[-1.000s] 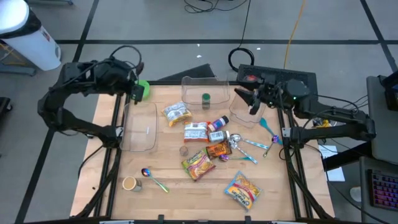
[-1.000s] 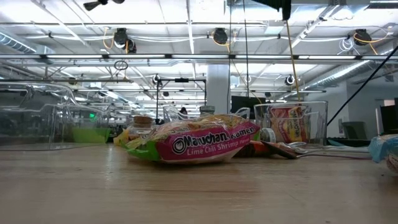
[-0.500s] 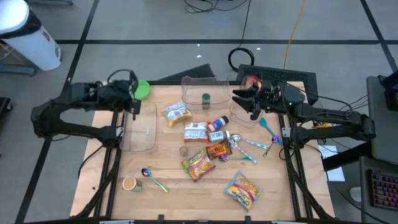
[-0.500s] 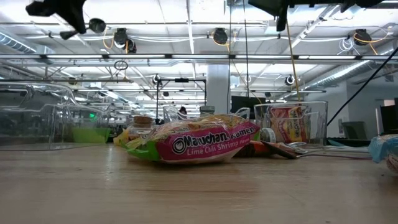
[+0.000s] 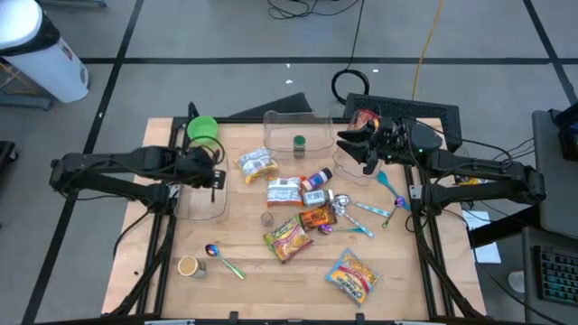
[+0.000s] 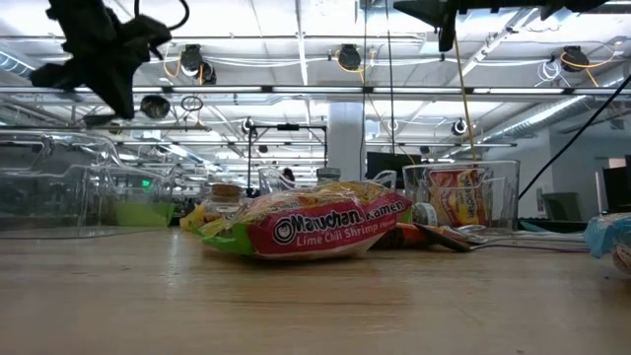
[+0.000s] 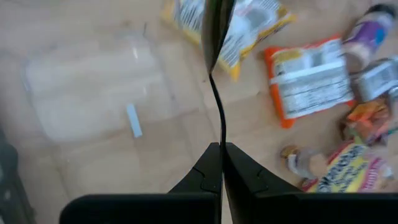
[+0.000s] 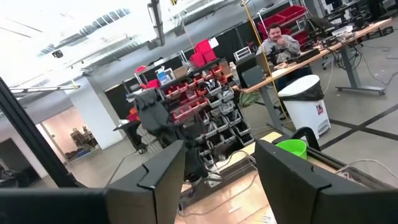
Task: Pick & Place Food Item
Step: Put the black spoon into the left transparent bin
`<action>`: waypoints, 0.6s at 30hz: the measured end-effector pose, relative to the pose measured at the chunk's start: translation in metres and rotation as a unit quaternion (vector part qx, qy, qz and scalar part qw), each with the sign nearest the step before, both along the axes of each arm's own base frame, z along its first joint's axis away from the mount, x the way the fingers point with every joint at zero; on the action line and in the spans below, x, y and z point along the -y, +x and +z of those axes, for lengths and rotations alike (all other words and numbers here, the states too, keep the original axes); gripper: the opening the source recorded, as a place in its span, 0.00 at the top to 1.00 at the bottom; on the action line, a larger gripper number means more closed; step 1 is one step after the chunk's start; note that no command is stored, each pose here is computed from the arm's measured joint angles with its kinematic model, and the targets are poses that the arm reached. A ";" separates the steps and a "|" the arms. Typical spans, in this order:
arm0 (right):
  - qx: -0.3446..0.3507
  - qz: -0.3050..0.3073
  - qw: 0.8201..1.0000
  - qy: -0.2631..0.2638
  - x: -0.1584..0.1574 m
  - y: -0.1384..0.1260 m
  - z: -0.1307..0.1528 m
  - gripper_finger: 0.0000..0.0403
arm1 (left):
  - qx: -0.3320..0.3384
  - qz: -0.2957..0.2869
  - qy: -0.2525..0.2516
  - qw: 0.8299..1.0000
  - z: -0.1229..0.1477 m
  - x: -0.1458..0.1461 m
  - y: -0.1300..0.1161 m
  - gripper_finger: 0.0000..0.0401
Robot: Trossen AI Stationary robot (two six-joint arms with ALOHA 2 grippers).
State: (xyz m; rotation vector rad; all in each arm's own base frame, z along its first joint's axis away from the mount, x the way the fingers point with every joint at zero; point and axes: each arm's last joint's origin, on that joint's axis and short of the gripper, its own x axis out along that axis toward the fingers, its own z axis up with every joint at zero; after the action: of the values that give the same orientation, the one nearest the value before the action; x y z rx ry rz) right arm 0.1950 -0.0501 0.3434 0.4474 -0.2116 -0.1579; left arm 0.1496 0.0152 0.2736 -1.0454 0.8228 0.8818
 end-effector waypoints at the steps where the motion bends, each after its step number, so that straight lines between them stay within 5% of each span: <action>1: -0.002 0.000 1.000 -0.001 0.000 0.000 0.000 0.54 | -0.003 0.002 -0.006 1.000 -0.005 0.001 0.000 0.99; 18: -0.026 -0.001 1.000 0.002 0.000 0.001 -0.005 0.55 | -0.047 0.039 -0.061 0.996 -0.049 -0.007 -0.006 0.99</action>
State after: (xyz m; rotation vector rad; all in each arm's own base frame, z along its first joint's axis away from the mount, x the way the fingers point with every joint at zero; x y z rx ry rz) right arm 0.1961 -0.0504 0.3383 0.4464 -0.1612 -0.1710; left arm 0.1431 0.0219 0.2247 -1.1566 0.9285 0.9625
